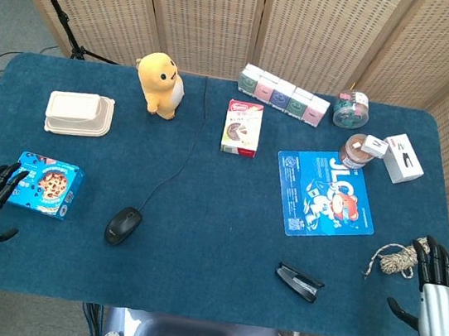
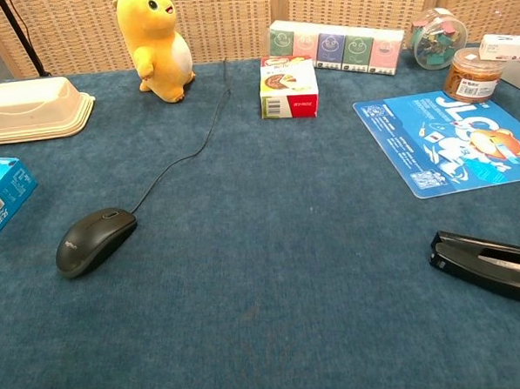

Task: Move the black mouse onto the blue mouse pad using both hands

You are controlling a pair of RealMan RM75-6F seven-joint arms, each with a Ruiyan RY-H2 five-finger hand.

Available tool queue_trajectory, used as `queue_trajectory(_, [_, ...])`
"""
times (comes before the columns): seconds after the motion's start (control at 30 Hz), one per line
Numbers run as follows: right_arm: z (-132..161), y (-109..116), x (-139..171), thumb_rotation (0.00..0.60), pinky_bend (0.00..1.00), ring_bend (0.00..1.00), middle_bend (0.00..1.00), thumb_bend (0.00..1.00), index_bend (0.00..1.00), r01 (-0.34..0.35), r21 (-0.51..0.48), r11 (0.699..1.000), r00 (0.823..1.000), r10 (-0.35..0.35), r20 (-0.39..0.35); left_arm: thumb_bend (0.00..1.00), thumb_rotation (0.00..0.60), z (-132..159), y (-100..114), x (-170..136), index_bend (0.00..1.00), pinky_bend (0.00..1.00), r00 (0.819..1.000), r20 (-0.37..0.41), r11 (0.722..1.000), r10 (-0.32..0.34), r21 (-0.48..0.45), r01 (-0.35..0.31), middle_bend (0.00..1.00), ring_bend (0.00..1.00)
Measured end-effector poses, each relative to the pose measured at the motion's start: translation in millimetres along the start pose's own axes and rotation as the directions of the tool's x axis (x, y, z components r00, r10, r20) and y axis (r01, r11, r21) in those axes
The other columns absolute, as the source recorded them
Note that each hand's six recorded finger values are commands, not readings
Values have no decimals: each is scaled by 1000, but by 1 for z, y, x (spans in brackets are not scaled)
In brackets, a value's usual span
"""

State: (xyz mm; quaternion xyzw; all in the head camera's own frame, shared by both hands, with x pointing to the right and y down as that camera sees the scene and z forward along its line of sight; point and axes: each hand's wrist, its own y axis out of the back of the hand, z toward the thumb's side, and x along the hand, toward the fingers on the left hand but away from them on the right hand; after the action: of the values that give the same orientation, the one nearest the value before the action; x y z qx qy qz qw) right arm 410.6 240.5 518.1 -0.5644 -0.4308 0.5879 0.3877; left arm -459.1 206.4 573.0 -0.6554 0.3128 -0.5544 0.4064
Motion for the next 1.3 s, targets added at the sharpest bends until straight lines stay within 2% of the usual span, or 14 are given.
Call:
queue_trajectory(0.1, [0, 1, -1, 600, 0, 0, 0, 0, 0, 2, -4, 1000, 1000, -2, 3, 45, 600, 3, -6, 15, 0, 0, 994, 107, 994, 10, 110, -22, 0, 0])
queue_trajectory(0.17, [0, 1, -1, 600, 0, 0, 0, 0, 0, 4, -4, 1000, 1000, -4, 4, 46, 600, 7, -12, 26, 0, 0, 983, 185, 982, 9, 182, -43, 0, 0])
queue_trajectory(0.2, [0, 1, -1, 600, 0, 0, 0, 0, 0, 3, -4, 1000, 1000, -3, 5, 46, 600, 9, -15, 30, 0, 0, 976, 220, 976, 7, 209, -54, 0, 0])
queue_trajectory(0.27, [-1, 0, -1, 600, 0, 0, 0, 0, 0, -2, -3, 1000, 1000, 2, 7, 46, 600, 19, -24, 42, 0, 0, 950, 313, 960, 1, 267, -89, 0, 0])
queue_trajectory(0.4, [-2, 0, -2, 600, 0, 0, 0, 0, 0, -2, -5, 1000, 1000, 2, 12, 47, 600, 46, -42, 61, 0, 0, 879, 476, 925, -16, 340, -167, 0, 0])
queue_trajectory(0.43, [-2, 0, -2, 600, 0, 0, 0, 0, 0, -2, -6, 1000, 1000, 2, 13, 47, 600, 55, -47, 66, 0, 0, 853, 521, 914, -22, 357, -194, 0, 0])
queue_trajectory(0.5, [-3, 1, -2, 600, 0, 0, 0, 0, 0, 0, -8, 1000, 1000, 0, 16, 49, 600, 69, -53, 72, 0, 0, 814, 580, 897, -28, 374, -236, 0, 0])
queue_trajectory(0.53, [-4, 1, -3, 600, 0, 0, 0, 0, 0, 2, -9, 1000, 1000, -2, 19, 50, 600, 78, -56, 75, 0, 0, 788, 615, 885, -31, 383, -265, 0, 0])
queue_trajectory(0.63, [-5, 2, -3, 600, 0, 0, 0, 0, 0, 5, -12, 1000, 1000, -4, 25, 58, 600, 94, -62, 81, 0, 0, 733, 678, 855, -45, 405, -322, 0, 0])
queue_trajectory(0.73, [-6, 3, -4, 600, 0, 0, 0, 0, 0, 4, -16, 1000, 1000, -3, 28, 69, 600, 104, -68, 85, 0, 0, 692, 718, 825, -75, 435, -361, 0, 0])
queue_trajectory(0.83, [-7, 3, -4, 600, 0, 0, 0, 0, 0, 5, -21, 1000, 1000, -4, 28, 74, 600, 109, -74, 87, 0, 0, 662, 742, 800, -106, 459, -387, 0, 0])
queue_trajectory(0.93, [-7, 4, -4, 600, 0, 0, 0, 0, 0, 8, -26, 1000, 1000, -7, 30, 74, 600, 110, -79, 89, 0, 0, 645, 753, 777, -133, 483, -404, 0, 0])
queue_trajectory(1.07, [-9, 6, -4, 600, 0, 0, 0, 0, 0, 11, -31, 999, 999, -10, 34, 74, 600, 111, -89, 92, 0, 0, 634, 755, 753, -166, 513, -413, 0, 0])
queue_trajectory(1.3, [-9, 8, -4, 600, 0, 0, 0, 0, 0, 14, -40, 999, 999, -13, 34, 101, 600, 124, -106, 95, 0, 0, 619, 765, 747, -177, 514, -421, 0, 0])
